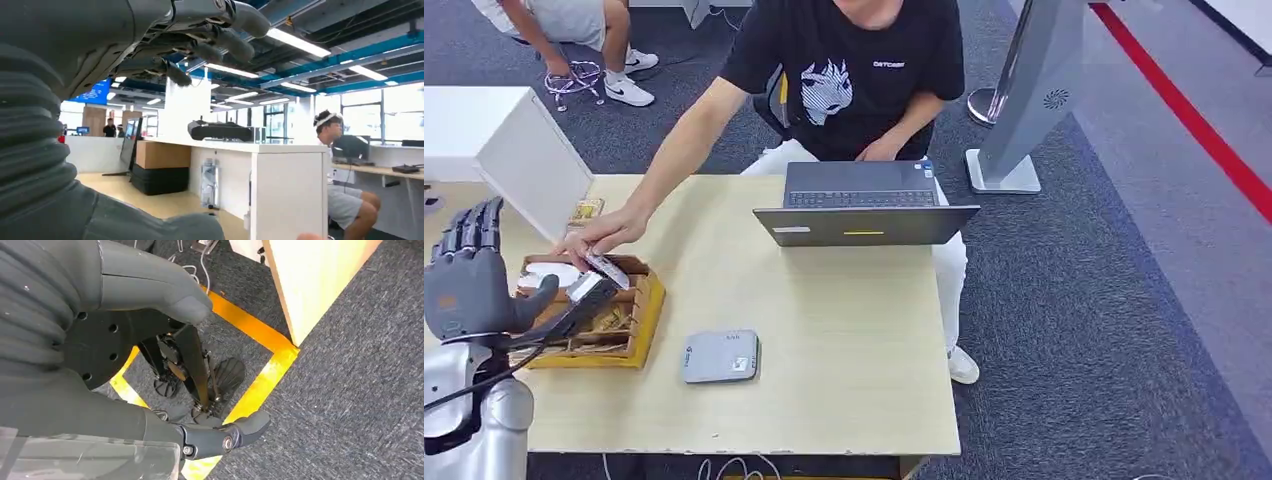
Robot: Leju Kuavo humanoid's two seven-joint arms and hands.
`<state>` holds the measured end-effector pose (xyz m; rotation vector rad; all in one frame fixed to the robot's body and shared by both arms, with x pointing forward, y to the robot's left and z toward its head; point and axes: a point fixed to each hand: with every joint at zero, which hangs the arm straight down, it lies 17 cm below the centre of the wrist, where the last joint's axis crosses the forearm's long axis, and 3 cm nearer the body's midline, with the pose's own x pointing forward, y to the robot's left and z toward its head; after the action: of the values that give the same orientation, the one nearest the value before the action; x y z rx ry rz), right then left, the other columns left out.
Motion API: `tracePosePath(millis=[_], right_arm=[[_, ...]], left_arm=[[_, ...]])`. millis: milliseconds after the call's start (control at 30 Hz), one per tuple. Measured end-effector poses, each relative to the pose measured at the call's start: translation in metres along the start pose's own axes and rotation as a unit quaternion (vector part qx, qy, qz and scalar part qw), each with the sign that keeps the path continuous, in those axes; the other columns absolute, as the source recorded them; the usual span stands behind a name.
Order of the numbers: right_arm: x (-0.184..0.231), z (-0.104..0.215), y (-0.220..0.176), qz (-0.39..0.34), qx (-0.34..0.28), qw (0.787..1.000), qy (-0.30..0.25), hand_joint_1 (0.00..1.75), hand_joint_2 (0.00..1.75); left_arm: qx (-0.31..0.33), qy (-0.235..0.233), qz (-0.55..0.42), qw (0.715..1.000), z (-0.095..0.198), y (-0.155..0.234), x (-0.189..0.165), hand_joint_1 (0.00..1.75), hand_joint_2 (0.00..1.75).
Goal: Pass the card to the sensor for recognition and then transmit it.
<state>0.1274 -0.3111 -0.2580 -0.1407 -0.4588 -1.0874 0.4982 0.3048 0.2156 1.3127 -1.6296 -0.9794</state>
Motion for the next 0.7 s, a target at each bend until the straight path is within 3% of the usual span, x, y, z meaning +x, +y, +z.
tracePosePath(millis=[133,400,567,700], right_arm=[[0.000,-0.001,-0.006,-0.015,-0.013,1.000,0.001,0.00,1.75],[-0.001,-0.001,-0.017,-0.041,-0.037,0.998,0.003,0.00,1.75],[0.000,-0.001,-0.017,-0.044,-0.038,0.998,0.003,0.00,1.75],[0.001,-0.001,-0.017,-0.043,-0.037,0.998,0.001,0.00,1.75]], left_arm=[[-0.035,-0.026,0.005,0.999,0.030,-0.017,0.015,0.00,1.75],[-0.138,-0.108,-0.002,0.985,0.141,-0.077,0.070,0.00,1.75],[-0.158,-0.123,0.000,0.980,0.169,-0.088,0.086,0.00,1.75],[-0.160,-0.122,0.000,0.980,0.173,-0.088,0.085,0.00,1.75]])
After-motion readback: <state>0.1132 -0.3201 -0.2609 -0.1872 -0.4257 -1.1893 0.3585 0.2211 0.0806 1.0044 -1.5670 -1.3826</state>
